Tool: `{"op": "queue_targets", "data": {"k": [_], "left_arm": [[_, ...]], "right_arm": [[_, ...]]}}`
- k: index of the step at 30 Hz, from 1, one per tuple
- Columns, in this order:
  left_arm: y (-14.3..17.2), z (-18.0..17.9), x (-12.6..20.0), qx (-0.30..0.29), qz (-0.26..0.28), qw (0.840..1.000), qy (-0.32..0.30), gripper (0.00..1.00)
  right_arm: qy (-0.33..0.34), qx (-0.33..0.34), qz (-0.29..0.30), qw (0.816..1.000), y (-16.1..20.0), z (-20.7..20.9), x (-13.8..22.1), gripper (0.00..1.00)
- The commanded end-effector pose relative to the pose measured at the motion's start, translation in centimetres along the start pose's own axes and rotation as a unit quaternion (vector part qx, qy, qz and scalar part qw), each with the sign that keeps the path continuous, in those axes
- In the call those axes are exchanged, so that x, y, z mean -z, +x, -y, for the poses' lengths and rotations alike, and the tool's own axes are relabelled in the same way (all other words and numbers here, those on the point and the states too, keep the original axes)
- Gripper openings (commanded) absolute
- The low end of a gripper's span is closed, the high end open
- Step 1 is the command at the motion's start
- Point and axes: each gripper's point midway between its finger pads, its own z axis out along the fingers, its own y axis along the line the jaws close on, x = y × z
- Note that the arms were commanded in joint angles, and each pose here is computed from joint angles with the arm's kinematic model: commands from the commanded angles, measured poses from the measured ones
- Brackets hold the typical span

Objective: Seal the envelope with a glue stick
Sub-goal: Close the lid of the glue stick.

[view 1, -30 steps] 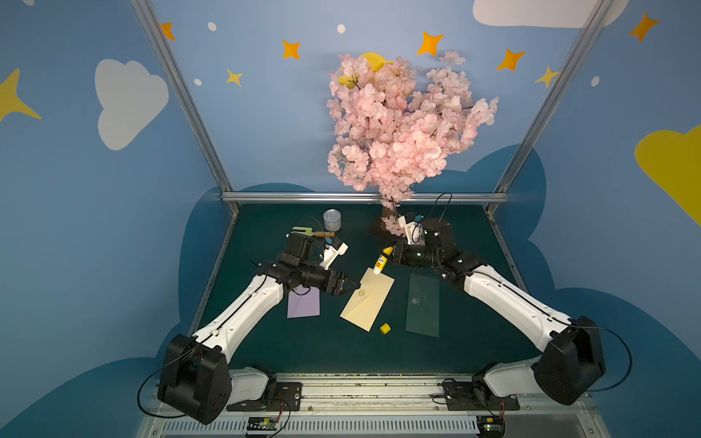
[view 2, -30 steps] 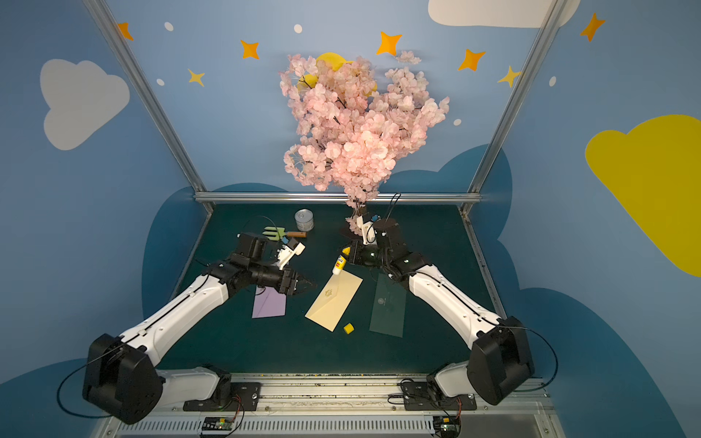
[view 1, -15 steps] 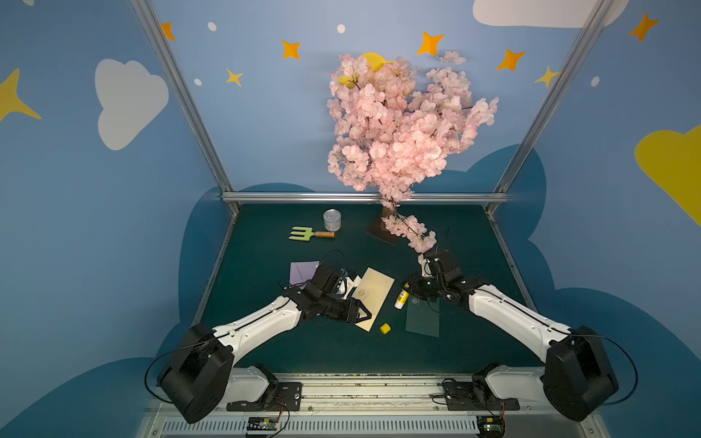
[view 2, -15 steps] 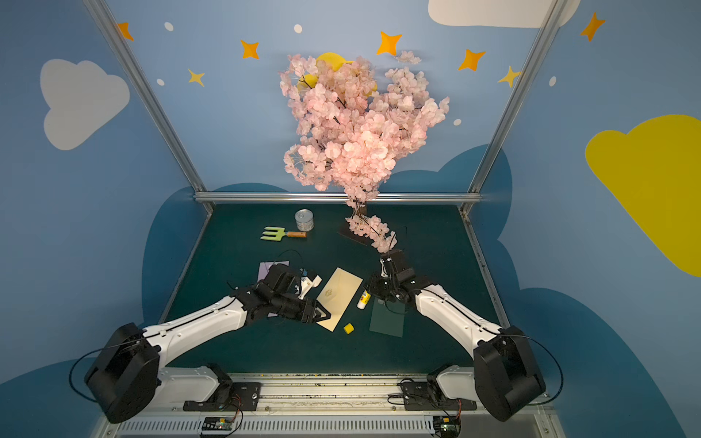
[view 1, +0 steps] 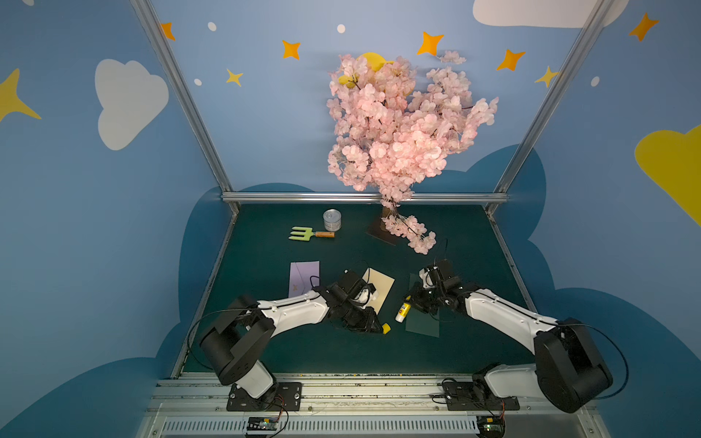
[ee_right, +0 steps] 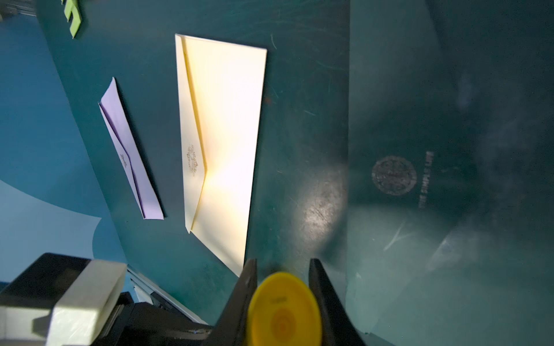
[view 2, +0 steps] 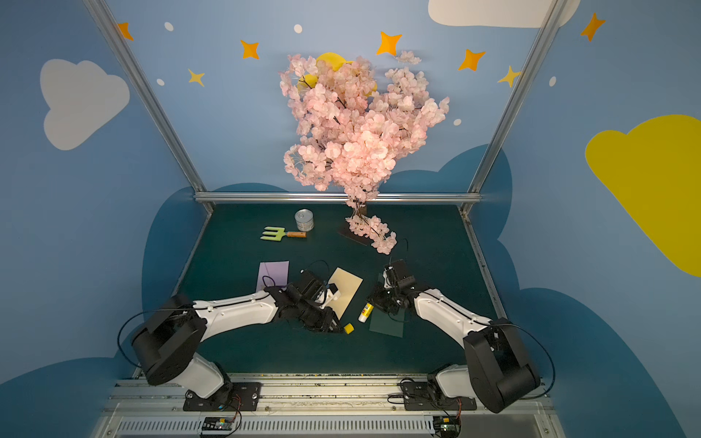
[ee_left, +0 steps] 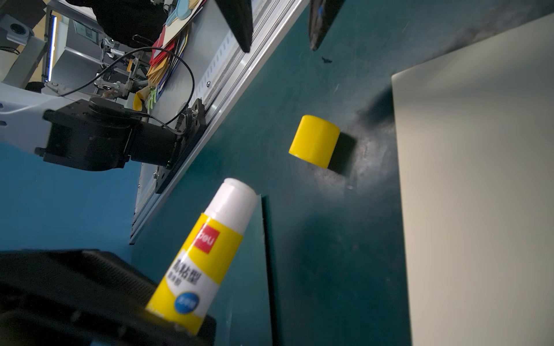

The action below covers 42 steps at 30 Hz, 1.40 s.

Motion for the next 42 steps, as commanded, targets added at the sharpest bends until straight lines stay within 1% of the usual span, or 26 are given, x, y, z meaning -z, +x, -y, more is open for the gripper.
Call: {"op": "queue_targets", "data": {"k": [1,2,6,7,11,12,20,31,35,42], "left_arm": [[0.1,0.3,-0.5,-0.006,-0.019,1.0,0.004,0.28],[0.2,0.1,-0.7,-0.004,-0.022,1.0,0.003,0.25],[0.5,-0.4,-1.4,-0.002,-0.035,0.999,0.001,0.05],[0.7,-0.5,-1.6,0.001,-0.038,0.999,0.0,0.03],[0.9,-0.6,-2.1,0.002,-0.047,0.999,-0.001,0.02],[1.0,-0.8,-2.2,0.003,-0.048,0.999,-0.004,0.02],[1.0,-2.4,-3.1,0.008,-0.051,0.998,-0.034,0.03],[0.3,-2.7,-3.9,0.007,-0.055,0.998,-0.038,0.03],[0.3,-2.8,-4.1,0.01,-0.058,0.998,-0.037,0.03],[-0.5,-2.4,-4.5,0.008,-0.052,0.998,-0.031,0.03]], "right_arm": [[-0.016,-0.003,-0.008,1.0,0.1,-0.3,-0.7,0.0],[-0.016,-0.003,-0.009,1.0,0.1,-0.3,-0.9,0.0],[-0.018,-0.008,-0.013,1.0,0.1,-0.1,-1.5,0.0],[-0.019,-0.01,-0.015,1.0,0.1,-0.1,-1.7,0.0],[-0.029,-0.014,-0.02,0.999,0.0,-0.4,-2.3,0.0],[-0.023,-0.021,-0.028,0.999,0.6,0.4,-2.7,0.0],[-0.024,-0.025,-0.039,0.999,1.3,0.7,-3.4,0.0],[-0.03,-0.021,-0.055,0.998,1.9,0.3,-4.4,0.0],[-0.036,-0.017,-0.055,0.998,1.8,-0.3,-4.5,0.0],[-0.039,-0.011,-0.053,0.998,1.8,-0.9,-4.7,0.0]]}}
